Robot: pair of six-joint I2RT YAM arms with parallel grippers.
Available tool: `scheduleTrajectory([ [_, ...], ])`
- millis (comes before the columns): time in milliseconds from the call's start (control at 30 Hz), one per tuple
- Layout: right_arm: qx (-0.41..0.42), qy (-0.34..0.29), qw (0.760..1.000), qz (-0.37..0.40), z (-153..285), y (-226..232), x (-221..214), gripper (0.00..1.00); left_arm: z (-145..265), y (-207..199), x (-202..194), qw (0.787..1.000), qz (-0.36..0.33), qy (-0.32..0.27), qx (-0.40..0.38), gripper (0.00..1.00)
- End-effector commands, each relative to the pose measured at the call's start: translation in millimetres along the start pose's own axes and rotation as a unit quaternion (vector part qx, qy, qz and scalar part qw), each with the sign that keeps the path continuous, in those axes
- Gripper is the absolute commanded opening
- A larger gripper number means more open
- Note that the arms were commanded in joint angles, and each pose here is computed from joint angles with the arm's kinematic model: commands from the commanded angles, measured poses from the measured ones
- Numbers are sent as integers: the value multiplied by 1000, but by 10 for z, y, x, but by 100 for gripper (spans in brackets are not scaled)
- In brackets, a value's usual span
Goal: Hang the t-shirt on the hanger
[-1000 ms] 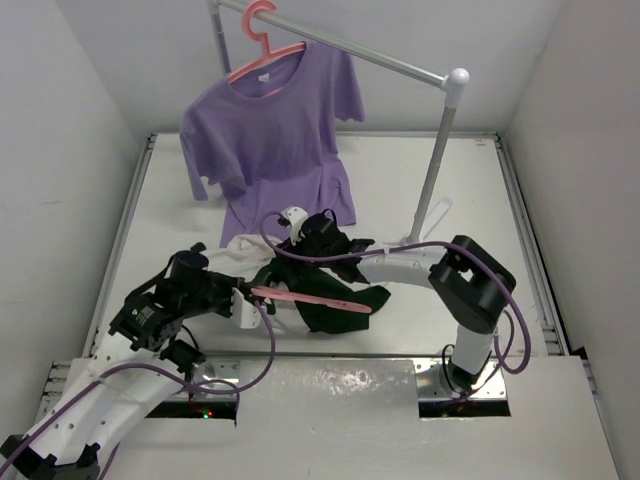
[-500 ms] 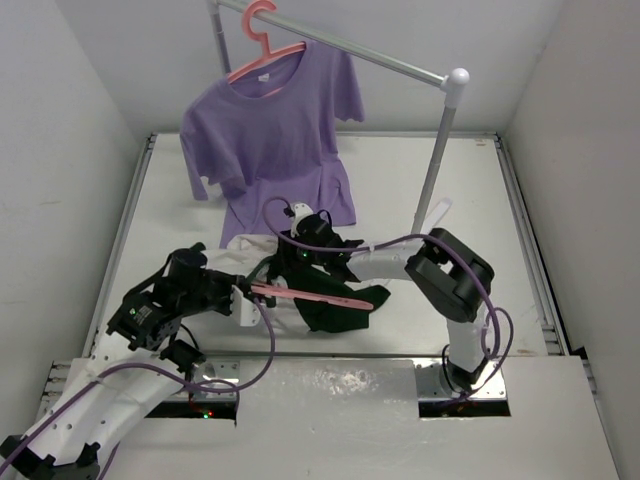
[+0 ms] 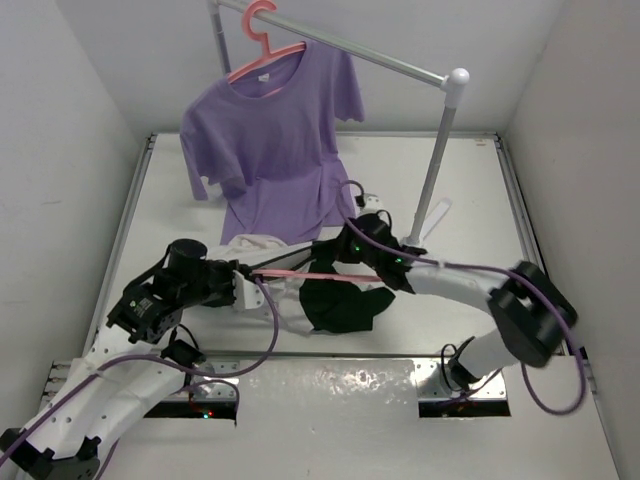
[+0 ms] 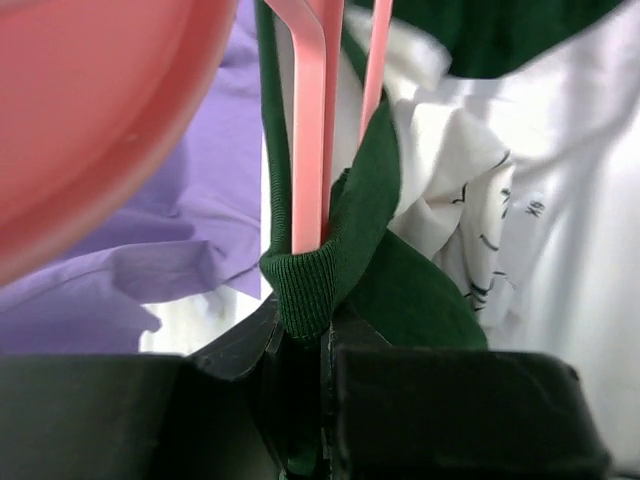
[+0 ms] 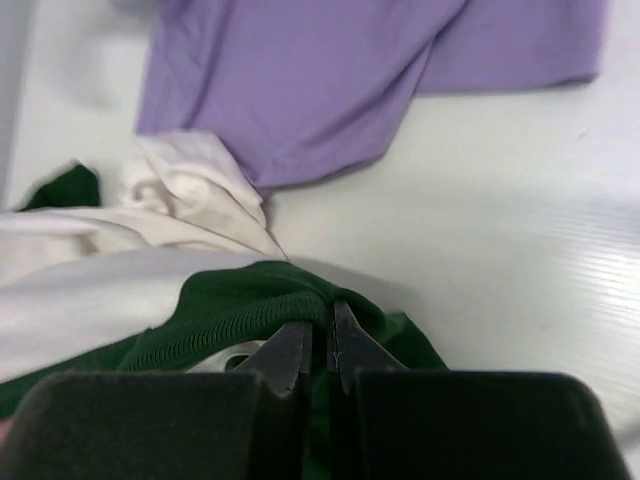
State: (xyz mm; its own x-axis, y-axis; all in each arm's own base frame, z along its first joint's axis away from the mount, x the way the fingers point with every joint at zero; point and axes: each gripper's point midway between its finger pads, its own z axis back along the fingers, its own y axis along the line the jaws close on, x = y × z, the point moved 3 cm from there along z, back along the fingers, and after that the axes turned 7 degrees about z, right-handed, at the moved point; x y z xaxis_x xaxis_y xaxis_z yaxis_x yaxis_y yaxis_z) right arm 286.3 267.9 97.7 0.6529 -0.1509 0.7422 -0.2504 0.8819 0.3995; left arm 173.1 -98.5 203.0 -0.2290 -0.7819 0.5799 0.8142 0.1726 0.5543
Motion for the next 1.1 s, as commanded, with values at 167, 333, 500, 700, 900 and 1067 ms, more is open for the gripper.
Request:
scheduleTrajectory([
  [167,-183,-52,981,40,721,-974,-95,0,66,513,-16,987,72,33,138,0],
  [333,-208,-57,974,64,939,-1109,-105,0,34,613,-59,981,85,47,165,0],
  [500,-248,-47,961,116,1171,-1184,51,0,95,775,-159,968,90,81,222,0],
  [700,-300,6,933,196,1318,-1273,156,0,223,799,193,976,49,-16,213,0],
  [900,-286,-19,944,162,1323,-1352,83,0,380,804,224,972,29,-23,233,0],
  [1067,-263,-17,958,111,1286,-1437,17,0,309,870,-22,960,68,42,267,0],
])
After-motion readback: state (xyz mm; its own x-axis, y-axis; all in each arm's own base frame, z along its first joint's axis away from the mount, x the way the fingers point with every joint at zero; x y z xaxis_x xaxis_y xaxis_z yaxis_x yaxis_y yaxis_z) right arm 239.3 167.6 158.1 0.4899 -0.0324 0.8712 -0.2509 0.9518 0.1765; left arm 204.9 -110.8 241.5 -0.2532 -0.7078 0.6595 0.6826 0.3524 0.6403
